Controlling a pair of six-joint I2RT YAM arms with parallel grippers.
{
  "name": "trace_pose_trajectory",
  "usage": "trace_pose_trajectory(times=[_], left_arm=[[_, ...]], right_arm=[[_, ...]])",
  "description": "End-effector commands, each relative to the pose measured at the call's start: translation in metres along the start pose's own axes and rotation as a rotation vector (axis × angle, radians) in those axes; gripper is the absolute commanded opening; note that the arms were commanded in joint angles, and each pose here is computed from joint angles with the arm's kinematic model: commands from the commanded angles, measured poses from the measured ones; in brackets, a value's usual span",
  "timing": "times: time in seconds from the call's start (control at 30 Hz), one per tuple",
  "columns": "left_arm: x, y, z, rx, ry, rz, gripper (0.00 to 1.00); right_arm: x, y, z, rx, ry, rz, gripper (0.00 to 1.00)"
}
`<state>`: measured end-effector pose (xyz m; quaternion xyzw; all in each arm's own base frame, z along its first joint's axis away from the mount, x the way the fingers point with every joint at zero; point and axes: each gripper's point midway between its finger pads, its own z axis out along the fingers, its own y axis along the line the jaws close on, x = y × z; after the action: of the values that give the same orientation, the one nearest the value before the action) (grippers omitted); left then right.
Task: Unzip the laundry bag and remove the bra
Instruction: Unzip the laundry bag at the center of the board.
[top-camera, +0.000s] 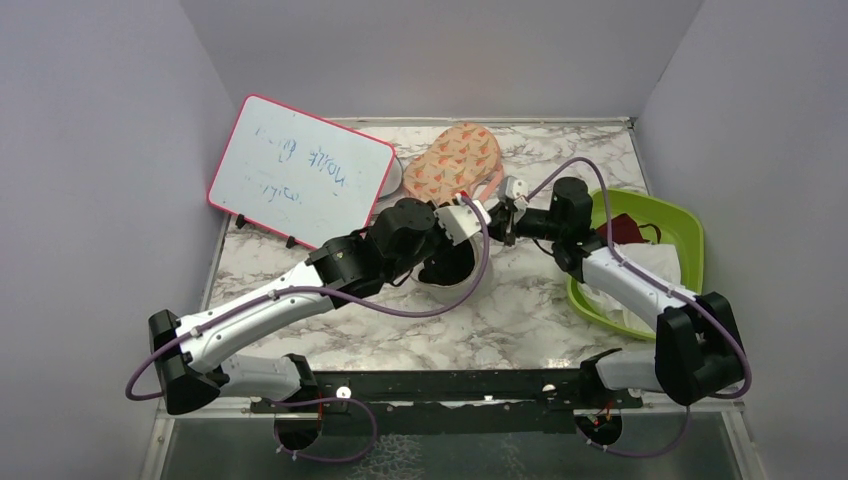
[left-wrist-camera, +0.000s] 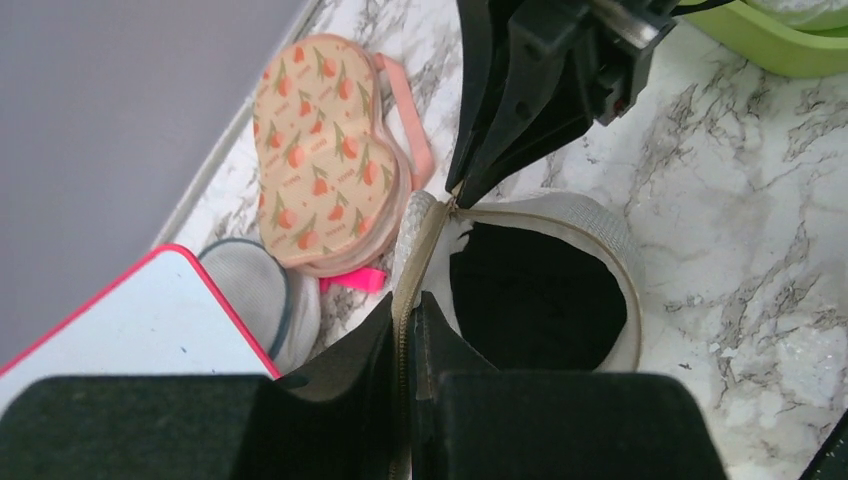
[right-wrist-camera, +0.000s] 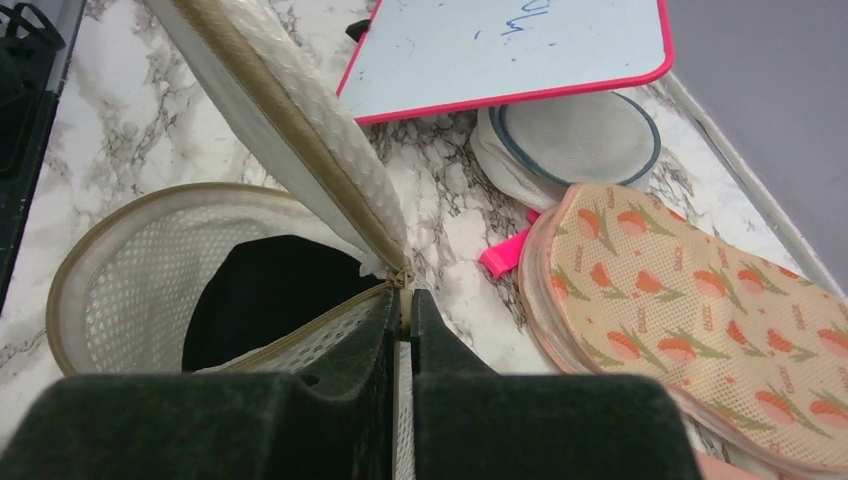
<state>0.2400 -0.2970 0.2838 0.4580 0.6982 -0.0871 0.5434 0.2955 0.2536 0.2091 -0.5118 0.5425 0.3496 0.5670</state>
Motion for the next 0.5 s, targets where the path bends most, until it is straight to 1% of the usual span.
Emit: trace_pose_trajectory(times=[0.0, 0.17, 0.23, 0.3, 0.4, 0.43, 0.47], left_arm=[[-0.043, 0.009, -0.022, -0.001, -0.135, 0.094, 0.0], [-0.052, 0.012, -0.03, -0.018, -0.156, 0.118, 0.0], [-0.05, 0.016, -0.031, -0.04, -0.147, 0.103, 0.0], [-0.045, 0.022, -0.031, -0.085, -0.123, 0.055, 0.0], [-0.035, 0.033, -0.03, -0.172, -0.066, -0.051, 0.0], [-0.03, 0.032, -0.029, -0.18, -0.045, -0.085, 0.0], [-0.027, 0.03, -0.029, -0.178, -0.028, -0.116, 0.0]], right_arm=[[-0.004, -0.006, 0.008, -0.039, -0.013, -0.02, 0.01], [0.0, -0.012, 0.014, -0.062, 0.004, -0.033, 0.01], [-0.001, -0.011, 0.015, -0.085, 0.003, -0.031, 0.01], [-0.002, -0.011, 0.015, -0.085, 0.006, -0.014, 0.02], [-0.003, -0.011, 0.011, -0.044, 0.019, 0.037, 0.25], [-0.003, -0.01, 0.009, -0.031, 0.024, 0.051, 0.35], [-0.002, -0.007, 0.006, -0.024, 0.029, 0.061, 0.75]])
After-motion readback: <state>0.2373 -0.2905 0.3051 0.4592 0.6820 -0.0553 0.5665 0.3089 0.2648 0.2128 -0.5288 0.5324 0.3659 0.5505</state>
